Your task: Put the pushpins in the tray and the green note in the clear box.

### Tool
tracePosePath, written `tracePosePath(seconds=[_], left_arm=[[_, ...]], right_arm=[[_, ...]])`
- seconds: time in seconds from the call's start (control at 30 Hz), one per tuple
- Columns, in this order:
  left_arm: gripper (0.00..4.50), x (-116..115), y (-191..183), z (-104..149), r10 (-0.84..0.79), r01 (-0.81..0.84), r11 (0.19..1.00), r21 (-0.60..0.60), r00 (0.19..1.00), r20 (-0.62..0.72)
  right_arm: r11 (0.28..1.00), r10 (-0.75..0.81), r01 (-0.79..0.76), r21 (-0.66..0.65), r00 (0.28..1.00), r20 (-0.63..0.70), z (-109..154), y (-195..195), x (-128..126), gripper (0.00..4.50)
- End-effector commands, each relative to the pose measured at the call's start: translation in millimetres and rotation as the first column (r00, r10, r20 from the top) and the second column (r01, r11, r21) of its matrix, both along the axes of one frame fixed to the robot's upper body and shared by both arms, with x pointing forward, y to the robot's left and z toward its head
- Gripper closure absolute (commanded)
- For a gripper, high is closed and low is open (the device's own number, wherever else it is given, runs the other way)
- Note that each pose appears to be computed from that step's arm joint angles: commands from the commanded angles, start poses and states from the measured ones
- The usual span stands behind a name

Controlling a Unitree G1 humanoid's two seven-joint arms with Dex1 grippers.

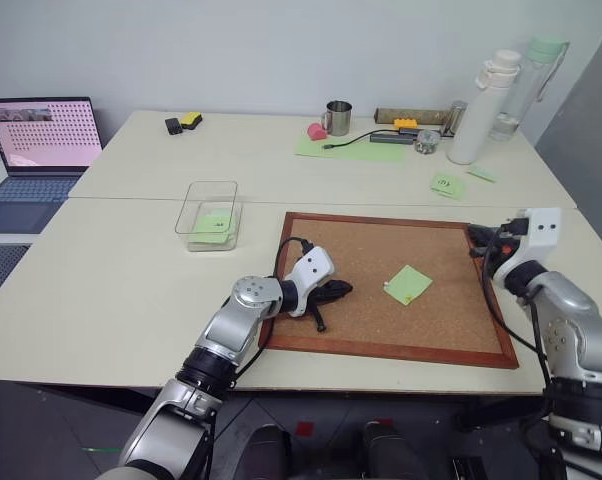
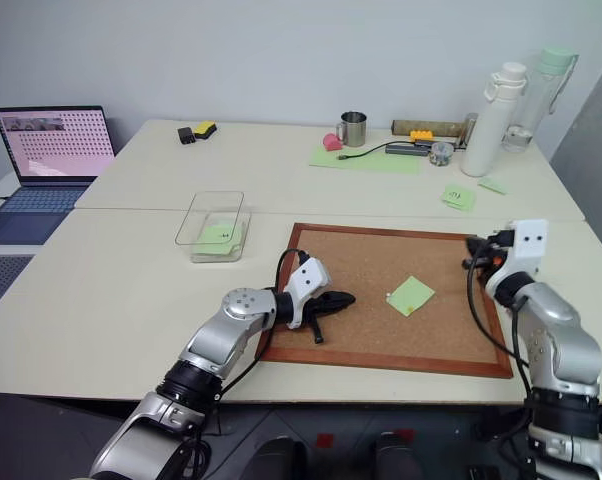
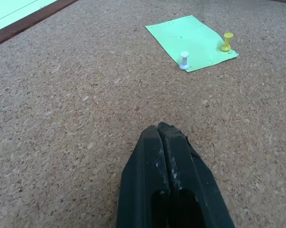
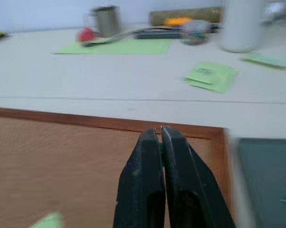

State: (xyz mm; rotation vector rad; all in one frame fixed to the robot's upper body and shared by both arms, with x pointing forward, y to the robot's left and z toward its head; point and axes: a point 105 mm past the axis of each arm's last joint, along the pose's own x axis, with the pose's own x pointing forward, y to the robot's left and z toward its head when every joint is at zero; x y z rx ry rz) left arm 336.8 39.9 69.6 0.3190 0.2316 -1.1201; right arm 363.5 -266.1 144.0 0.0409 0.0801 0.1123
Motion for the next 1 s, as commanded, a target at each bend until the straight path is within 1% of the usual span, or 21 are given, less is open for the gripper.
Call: tracePosePath(seconds=[0.03, 0.17, 0.23, 0.43, 0.47, 0.6, 0.63, 0.77, 1.0], left_arm=[[4.5, -8.8, 15.1, -28.1, 0.057, -0.05, 0.996, 0.074, 0.994, -0.093], [4.5, -12.7, 17.9, -28.4, 0.069, -0.062, 0.995, 0.076, 0.993, -0.097], [4.5, -14.2, 20.9, -29.8, 0.079, -0.071, 0.994, 0.083, 0.992, -0.098], [4.5, -18.4, 27.2, -30.7, 0.098, -0.089, 0.992, 0.086, 0.99, -0.101], [4.5, -18.5, 28.0, -30.7, 0.101, -0.092, 0.992, 0.086, 0.99, -0.102], [4.5, -17.6, 30.0, -30.1, 0.107, -0.099, 0.991, 0.089, 0.989, -0.102], [4.5, -17.2, 30.2, -29.9, 0.108, -0.099, 0.991, 0.089, 0.989, -0.101], [4.5, -15.2, 29.1, -29.0, 0.107, -0.099, 0.991, 0.088, 0.989, -0.097], [4.5, -13.3, 25.3, -27.9, 0.094, -0.086, 0.993, 0.082, 0.991, -0.098]], right_arm=[[0.993, -0.122, 0.122, -0.003, 0.993, 0.004, 2.7, -41.9, 18.5, 4.45], [0.98, -0.196, 0.196, 0.021, 0.98, -0.027, -4.4, -66.6, 30.1, 4.45], [0.976, -0.21, 0.212, 0.049, 0.977, -0.034, -6.6, -72.1, 33.8, 4.45], [0.979, -0.18, 0.182, 0.087, 0.983, -0.033, -8.0, -69.5, 42.2, 3.39], [0.98, -0.176, 0.178, 0.089, 0.984, -0.032, -7.9, -68.6, 43.2, 3.12], [0.984, -0.148, 0.148, 0.103, 0.989, -0.015, -4.6, -63.6, 46.0, 2.3], [0.984, -0.142, 0.143, 0.105, 0.99, -0.009, -3.1, -62.9, 46.1, 2.16], [0.986, -0.111, 0.108, 0.129, 0.994, 0.02, 3.7, -59.9, 43.3, 2.16], [0.989, -0.126, 0.124, 0.082, 0.992, 0.023, 2.3, -67.4, 33.7, 2.16]])
